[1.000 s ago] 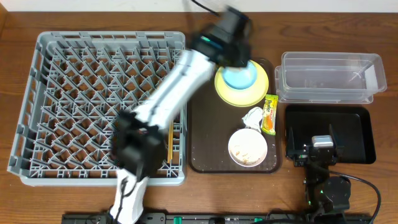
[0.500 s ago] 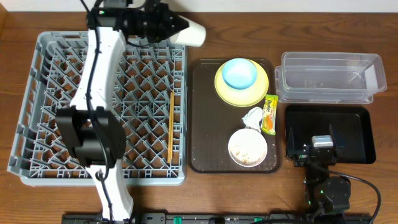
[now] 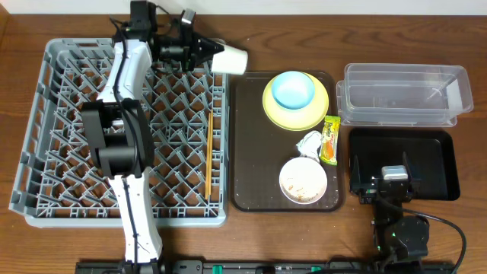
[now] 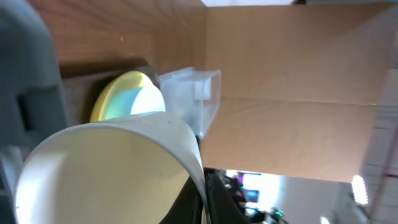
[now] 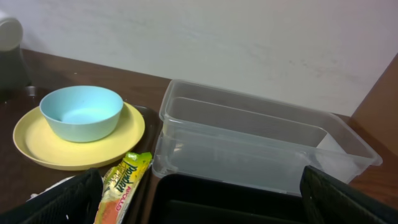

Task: Sort waste into correct bins and load items into the dishwasher rack
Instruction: 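Lift the white cup and place it upside down in the rack, then move the left gripper back over the light-blue bowl on the yellow plate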

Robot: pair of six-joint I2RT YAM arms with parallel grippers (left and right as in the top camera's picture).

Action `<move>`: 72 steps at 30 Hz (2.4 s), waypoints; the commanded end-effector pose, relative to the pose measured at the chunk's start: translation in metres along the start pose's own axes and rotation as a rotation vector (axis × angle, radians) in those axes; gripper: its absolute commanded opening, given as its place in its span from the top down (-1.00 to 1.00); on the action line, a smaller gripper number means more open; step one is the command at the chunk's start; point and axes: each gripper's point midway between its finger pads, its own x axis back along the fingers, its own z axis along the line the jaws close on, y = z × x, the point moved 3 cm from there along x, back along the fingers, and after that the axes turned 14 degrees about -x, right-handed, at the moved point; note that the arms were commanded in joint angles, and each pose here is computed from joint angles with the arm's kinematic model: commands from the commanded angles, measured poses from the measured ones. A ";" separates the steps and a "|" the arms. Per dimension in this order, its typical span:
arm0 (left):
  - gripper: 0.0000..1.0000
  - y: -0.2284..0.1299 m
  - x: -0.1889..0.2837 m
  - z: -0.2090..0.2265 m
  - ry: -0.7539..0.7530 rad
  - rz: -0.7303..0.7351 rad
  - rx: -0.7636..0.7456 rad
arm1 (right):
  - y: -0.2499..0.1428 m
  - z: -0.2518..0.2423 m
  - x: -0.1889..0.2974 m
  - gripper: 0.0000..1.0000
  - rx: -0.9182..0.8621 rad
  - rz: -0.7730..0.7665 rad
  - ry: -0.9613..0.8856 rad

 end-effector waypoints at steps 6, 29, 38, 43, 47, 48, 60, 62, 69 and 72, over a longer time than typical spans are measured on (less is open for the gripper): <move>0.85 -0.008 0.014 0.006 0.009 -0.009 0.061 | -0.001 -0.001 0.000 -0.99 0.010 0.003 -0.001; 0.50 -0.025 0.045 0.069 0.474 0.023 0.031 | -0.001 -0.001 0.000 -0.98 0.010 0.003 -0.001; 0.12 -0.012 0.078 0.039 0.625 -0.043 -0.054 | -0.001 -0.001 0.000 -0.98 0.010 0.003 -0.001; 0.00 -0.002 0.106 -0.016 0.770 -0.128 -0.183 | -0.001 -0.001 0.000 -0.99 0.010 0.003 -0.001; -0.09 -0.004 0.124 -0.074 0.871 -0.204 -0.292 | -0.001 -0.001 0.000 -0.99 0.010 0.003 -0.001; -0.09 -0.007 0.127 -0.087 0.890 -0.218 -0.312 | -0.001 -0.001 0.000 -0.98 0.010 0.003 -0.001; -0.08 -0.062 0.103 -0.160 1.004 -0.152 -0.389 | -0.001 -0.001 0.000 -0.98 0.010 0.005 -0.001; -0.08 -0.070 0.086 -0.159 0.998 -0.101 -0.396 | -0.001 -0.001 0.000 -0.98 0.010 0.005 -0.001; -0.31 -0.092 0.021 -0.147 0.986 0.058 -0.455 | -0.002 -0.001 0.000 -0.98 0.010 0.007 -0.002; -0.31 -0.103 -0.014 -0.138 0.955 0.133 -0.486 | -0.002 -0.001 0.000 -0.99 0.011 0.008 -0.002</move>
